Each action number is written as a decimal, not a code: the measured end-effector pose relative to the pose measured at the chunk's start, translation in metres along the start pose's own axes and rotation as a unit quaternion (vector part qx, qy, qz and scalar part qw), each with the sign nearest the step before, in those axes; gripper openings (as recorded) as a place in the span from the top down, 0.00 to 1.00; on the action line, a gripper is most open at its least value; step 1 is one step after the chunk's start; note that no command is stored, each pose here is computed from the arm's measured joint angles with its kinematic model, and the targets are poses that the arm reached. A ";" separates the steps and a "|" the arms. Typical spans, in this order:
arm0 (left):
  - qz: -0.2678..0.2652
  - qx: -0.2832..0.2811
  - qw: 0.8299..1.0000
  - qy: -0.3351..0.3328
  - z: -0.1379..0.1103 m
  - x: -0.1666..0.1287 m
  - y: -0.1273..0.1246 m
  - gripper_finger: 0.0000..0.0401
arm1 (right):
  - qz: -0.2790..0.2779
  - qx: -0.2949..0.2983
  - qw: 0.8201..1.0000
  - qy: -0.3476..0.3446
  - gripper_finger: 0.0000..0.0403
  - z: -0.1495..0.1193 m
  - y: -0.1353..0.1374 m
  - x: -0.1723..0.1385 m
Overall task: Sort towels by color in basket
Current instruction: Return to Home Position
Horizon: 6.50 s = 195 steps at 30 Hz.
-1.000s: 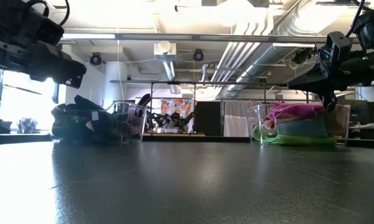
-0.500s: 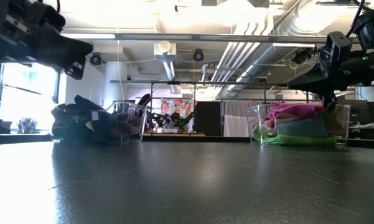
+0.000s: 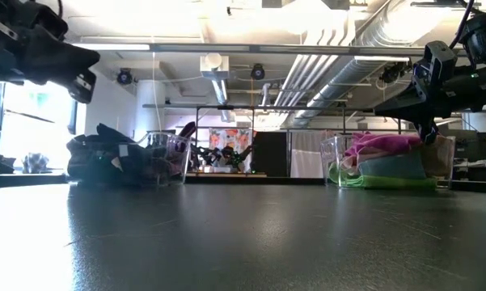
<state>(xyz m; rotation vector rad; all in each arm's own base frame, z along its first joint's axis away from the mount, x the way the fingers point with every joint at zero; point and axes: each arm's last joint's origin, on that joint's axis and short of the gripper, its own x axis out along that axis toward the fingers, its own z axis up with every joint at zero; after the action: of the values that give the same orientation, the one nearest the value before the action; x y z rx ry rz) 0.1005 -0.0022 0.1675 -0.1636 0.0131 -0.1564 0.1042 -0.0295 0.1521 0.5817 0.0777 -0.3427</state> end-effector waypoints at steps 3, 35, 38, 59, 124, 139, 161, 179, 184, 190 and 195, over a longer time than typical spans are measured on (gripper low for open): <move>0.028 0.012 0.999 -0.030 0.004 -0.004 0.000 1.00 | 0.000 0.000 1.000 0.000 1.00 0.000 0.000 0.000; 0.160 0.039 0.986 -0.028 0.002 -0.004 0.009 1.00 | 0.170 -0.007 0.985 -0.025 1.00 0.002 0.028 -0.018; 0.161 0.039 0.986 -0.027 0.002 -0.004 0.009 1.00 | 0.176 -0.086 0.980 -0.015 1.00 -0.002 0.028 -0.018; 0.161 0.039 0.986 -0.026 0.002 -0.004 0.009 1.00 | 0.206 -0.285 0.936 -0.033 1.00 -0.006 0.033 -0.019; 0.161 0.039 0.986 -0.026 0.002 -0.004 0.009 1.00 | 0.206 -0.285 0.936 -0.032 1.00 -0.006 0.033 -0.019; 0.161 0.040 0.986 -0.026 0.002 -0.004 0.009 1.00 | 0.206 -0.285 0.936 -0.032 1.00 -0.006 0.033 -0.019; 0.161 0.039 0.986 -0.026 0.002 -0.004 0.009 1.00 | 0.206 -0.286 0.935 -0.032 1.00 -0.006 0.033 -0.019; 0.161 0.039 0.986 -0.026 0.002 -0.004 0.009 1.00 | 0.206 -0.285 0.936 -0.032 1.00 -0.006 0.033 -0.019; 0.161 0.039 0.986 -0.026 0.002 -0.004 0.009 1.00 | 0.206 -0.285 0.936 -0.032 1.00 -0.006 0.033 -0.019; 0.161 0.040 0.986 -0.026 0.002 -0.004 0.009 1.00 | 0.206 -0.285 0.935 -0.032 1.00 -0.006 0.033 -0.019; 0.161 0.039 0.986 -0.026 0.002 -0.004 0.009 1.00 | 0.206 -0.285 0.936 -0.032 1.00 -0.006 0.033 -0.019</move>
<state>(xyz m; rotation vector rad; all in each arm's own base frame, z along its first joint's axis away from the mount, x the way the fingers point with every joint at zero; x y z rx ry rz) 0.0983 0.0072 0.1680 -0.0849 -0.0181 0.1696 0.0978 0.0054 0.1673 0.0005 -0.0105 0.0769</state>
